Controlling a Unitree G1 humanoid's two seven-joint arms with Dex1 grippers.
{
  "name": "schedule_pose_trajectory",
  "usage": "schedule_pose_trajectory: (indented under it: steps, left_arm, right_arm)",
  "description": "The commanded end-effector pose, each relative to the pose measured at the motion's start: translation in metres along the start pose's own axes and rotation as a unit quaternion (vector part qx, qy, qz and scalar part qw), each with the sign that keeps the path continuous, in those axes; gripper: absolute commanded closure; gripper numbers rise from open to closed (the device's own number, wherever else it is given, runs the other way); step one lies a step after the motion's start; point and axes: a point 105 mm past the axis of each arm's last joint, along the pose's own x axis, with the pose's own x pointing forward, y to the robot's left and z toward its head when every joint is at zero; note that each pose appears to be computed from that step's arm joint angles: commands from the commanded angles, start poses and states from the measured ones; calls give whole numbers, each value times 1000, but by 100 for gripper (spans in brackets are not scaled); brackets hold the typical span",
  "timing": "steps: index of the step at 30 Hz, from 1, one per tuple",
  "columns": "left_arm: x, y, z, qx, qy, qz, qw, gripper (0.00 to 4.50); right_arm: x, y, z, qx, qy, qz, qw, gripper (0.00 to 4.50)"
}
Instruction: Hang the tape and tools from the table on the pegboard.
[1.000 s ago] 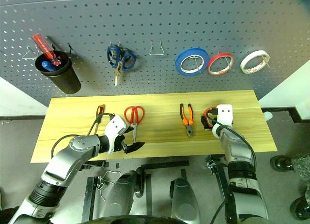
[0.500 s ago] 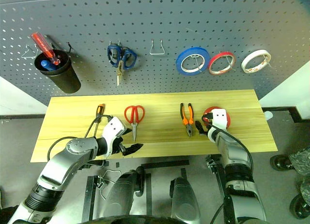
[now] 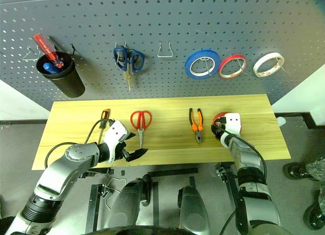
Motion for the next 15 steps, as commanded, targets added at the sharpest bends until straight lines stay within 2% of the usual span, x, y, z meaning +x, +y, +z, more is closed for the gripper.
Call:
schedule_pose_trajectory:
  steps: [1,2,3,10,15]
  left_arm:
    - [-3,-2,10,10,-17,1,1000,0]
    - [-3,-1,10,10,-17,1,1000,0]
    - [-3,-1,10,10,-18,1,1000,0]
    - [1,2,14,12,-27,5,1000,0]
    - [4,6,20,18,-52,11,998,0]
  right_arm:
    - [-3,-4,-25,9,38,-4,999,330]
    - [-2,-4,-24,9,38,-4,999,363]
    - [-2,-4,-24,8,38,-5,999,378]
    - [-3,-4,-21,1,26,0,1000,378]
    - [-25,6,4,-18,-52,30,998,378]
